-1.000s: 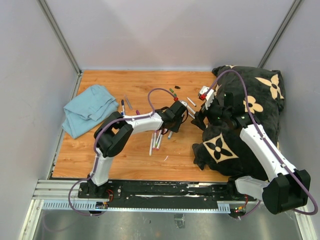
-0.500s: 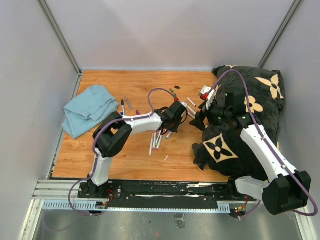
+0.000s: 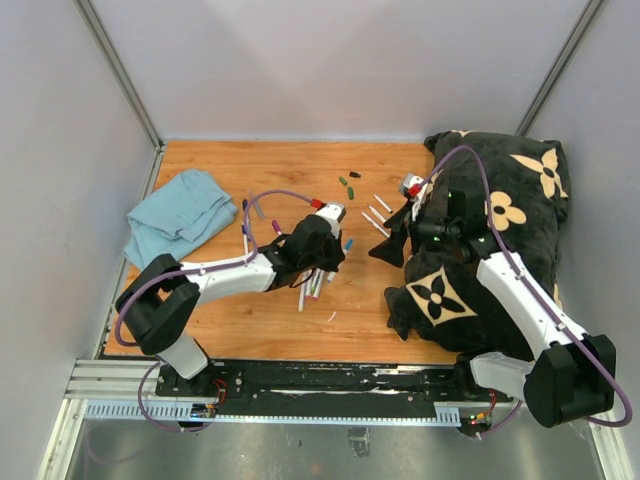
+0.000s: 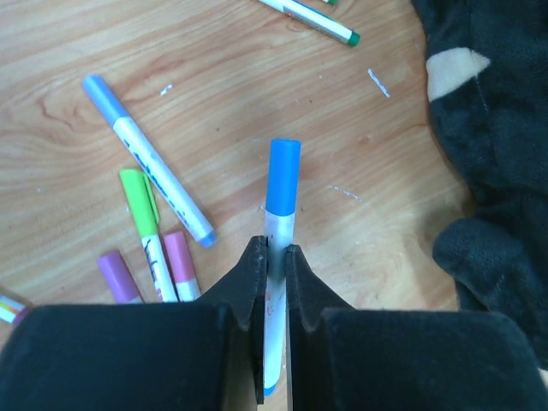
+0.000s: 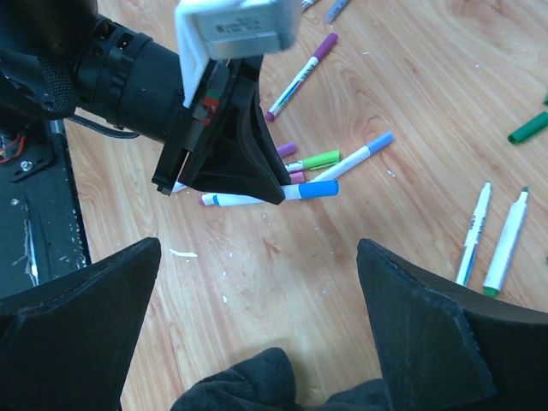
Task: Open the pen caps
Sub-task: Pick up the pen from the center of the board.
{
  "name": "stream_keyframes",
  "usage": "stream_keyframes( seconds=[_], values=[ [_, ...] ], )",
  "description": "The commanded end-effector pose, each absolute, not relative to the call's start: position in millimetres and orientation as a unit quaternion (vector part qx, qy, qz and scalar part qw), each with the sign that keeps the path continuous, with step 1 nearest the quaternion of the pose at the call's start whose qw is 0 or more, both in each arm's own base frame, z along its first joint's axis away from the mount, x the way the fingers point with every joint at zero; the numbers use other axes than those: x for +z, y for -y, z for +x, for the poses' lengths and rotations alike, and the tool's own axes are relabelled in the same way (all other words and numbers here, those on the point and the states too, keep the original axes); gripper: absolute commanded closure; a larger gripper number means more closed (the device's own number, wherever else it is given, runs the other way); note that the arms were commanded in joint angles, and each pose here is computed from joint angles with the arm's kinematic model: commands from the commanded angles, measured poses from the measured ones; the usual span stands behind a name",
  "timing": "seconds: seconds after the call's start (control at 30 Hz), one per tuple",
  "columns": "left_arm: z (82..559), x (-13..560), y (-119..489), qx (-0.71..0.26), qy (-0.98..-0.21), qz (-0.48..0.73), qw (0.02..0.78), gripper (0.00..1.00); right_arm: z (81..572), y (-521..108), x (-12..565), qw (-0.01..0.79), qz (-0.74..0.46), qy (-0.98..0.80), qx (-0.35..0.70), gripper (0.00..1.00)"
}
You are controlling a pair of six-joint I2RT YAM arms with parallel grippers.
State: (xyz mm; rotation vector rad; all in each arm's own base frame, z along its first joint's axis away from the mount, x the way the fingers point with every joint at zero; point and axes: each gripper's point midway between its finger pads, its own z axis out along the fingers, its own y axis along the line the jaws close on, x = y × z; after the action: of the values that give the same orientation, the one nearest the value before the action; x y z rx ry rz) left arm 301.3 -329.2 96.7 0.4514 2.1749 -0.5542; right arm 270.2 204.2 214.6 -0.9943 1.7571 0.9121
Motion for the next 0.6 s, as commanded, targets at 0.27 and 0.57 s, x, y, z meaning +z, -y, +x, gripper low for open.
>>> stream_keyframes(
  seconds=[0.27, 0.57],
  values=[
    [292.4, 160.4, 302.9, -0.356, -0.779, 0.076, 0.51, 0.99, 263.4, -220.0, 212.2, 0.42, -0.367, -0.695, 0.454, 0.02],
    [281.9, 167.5, 285.5, -0.411, -0.745, 0.02, 0.525, 0.99, 256.8, -236.9, 191.2, 0.382, -0.373, -0.699, 0.475, 0.01]
  ],
)
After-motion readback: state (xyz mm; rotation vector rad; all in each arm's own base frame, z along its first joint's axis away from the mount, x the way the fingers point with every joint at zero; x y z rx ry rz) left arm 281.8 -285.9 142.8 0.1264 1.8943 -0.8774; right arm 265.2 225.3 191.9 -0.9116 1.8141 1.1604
